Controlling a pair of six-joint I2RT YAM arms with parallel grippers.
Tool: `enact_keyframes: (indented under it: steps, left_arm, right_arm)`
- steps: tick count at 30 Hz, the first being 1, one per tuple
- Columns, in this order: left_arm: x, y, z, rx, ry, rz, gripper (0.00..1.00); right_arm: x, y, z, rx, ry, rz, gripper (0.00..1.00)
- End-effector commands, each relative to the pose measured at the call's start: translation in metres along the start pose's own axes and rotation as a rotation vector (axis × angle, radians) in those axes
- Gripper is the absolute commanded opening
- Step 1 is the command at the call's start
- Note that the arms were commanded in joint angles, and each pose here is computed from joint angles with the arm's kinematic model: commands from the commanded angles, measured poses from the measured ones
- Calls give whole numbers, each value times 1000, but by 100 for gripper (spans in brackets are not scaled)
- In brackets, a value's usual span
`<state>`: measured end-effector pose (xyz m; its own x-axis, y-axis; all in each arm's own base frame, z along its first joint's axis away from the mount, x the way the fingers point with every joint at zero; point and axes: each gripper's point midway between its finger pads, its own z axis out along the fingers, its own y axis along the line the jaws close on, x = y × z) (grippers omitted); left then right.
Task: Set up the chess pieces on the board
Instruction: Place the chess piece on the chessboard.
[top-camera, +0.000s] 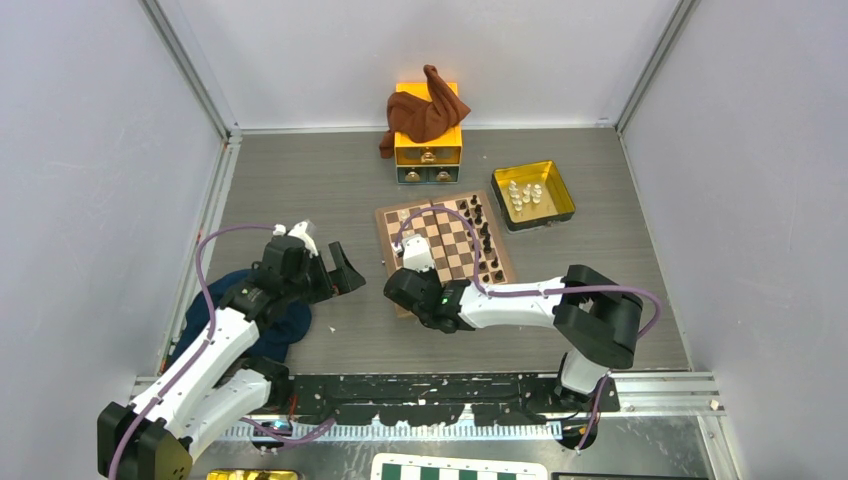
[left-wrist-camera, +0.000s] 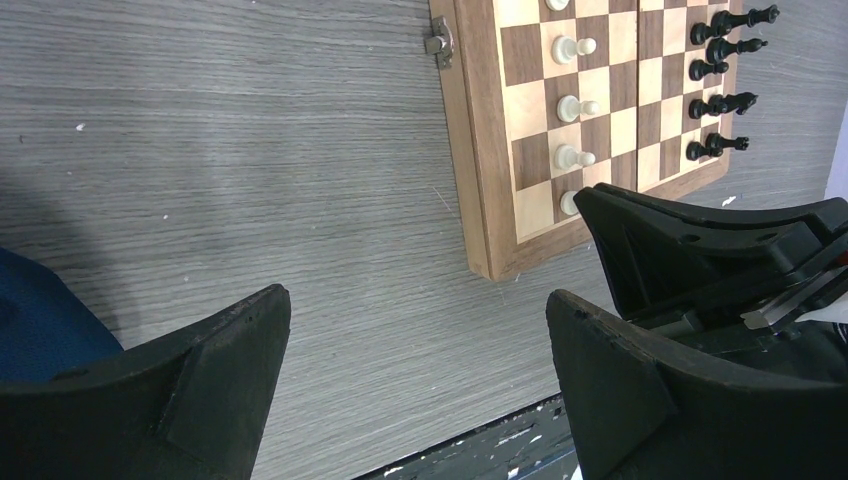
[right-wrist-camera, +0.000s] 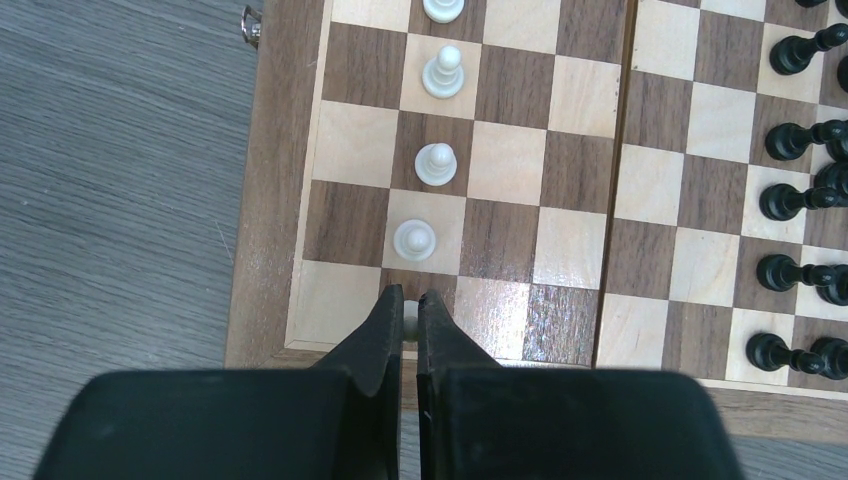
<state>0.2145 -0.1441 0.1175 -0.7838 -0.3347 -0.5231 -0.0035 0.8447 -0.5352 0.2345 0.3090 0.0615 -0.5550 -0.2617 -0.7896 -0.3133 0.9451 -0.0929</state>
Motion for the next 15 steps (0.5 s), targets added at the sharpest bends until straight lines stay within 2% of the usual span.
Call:
enact_keyframes:
  steps: [1, 12, 15]
  left_arm:
    - [-9, -8, -1, 40, -38, 4, 100]
    - [-8, -8, 0, 39, -34, 3, 100]
    - [-7, -8, 0, 40, -33, 2, 100]
  right_arm:
    - [-21, 8, -1, -2, -61, 42, 1]
    - [-19, 4, -2, 11, -54, 43, 1]
    - [-17, 5, -2, 9, -46, 41, 9]
